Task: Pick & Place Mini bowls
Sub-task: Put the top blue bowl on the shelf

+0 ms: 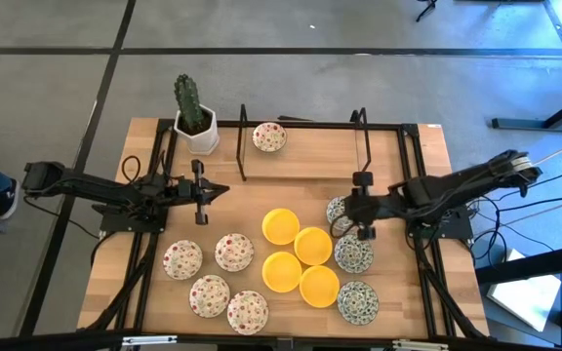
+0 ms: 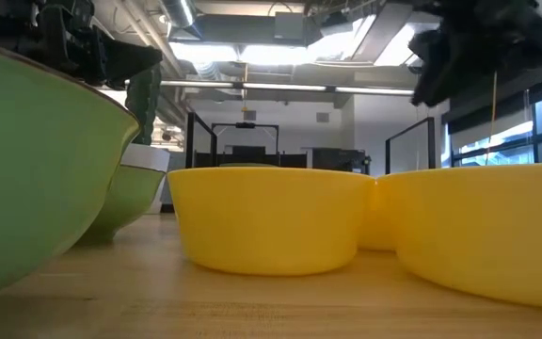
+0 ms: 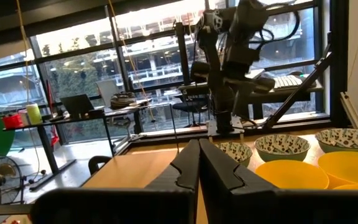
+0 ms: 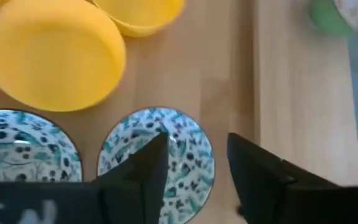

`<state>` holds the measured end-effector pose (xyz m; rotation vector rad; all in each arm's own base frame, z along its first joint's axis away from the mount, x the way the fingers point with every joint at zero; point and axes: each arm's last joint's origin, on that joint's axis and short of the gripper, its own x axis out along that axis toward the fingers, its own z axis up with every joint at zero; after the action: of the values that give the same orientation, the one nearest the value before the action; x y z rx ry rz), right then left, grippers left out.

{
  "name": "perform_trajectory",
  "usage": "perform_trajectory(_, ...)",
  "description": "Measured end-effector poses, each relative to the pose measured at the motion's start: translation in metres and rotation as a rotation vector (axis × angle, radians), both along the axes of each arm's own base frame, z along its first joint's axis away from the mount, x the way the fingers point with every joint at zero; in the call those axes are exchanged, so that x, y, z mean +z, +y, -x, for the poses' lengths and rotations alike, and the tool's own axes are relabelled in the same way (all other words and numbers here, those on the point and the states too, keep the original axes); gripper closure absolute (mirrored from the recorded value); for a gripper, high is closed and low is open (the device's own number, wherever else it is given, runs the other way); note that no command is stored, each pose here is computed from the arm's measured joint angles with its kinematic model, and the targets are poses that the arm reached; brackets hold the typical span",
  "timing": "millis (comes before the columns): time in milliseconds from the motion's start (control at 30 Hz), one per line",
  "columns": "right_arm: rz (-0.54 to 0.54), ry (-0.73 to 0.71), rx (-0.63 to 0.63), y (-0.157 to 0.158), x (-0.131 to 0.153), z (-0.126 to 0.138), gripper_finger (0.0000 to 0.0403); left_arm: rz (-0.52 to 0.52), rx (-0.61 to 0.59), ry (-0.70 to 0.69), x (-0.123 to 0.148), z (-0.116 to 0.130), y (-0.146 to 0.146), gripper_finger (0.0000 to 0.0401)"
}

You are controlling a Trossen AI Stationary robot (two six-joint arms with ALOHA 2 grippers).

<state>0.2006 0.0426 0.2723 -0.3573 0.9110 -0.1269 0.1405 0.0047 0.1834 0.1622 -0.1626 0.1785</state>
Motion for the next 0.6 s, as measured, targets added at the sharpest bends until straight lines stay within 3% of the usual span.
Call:
perform_trajectory(267, -0.088, 0.085, 0.035, -0.027, 0.011, -0.031, 0.0231, 0.000, 0.000, 0.000, 0.000, 0.000, 0.000, 0.0393)
perform_trajectory(467, -0.201, 0.232, 0.022, -0.061, -0.002, -0.035, 0.0233, -0.001, 0.000, 0.001, 0.000, 0.000, 0.000, 0.0397)
perform_trajectory(600, -0.196, 0.275, 0.025, -0.073, -0.007, -0.034, 0.0233, -0.028, 0.004, 0.006, 0.000, 0.000, 0.000, 0.0399)
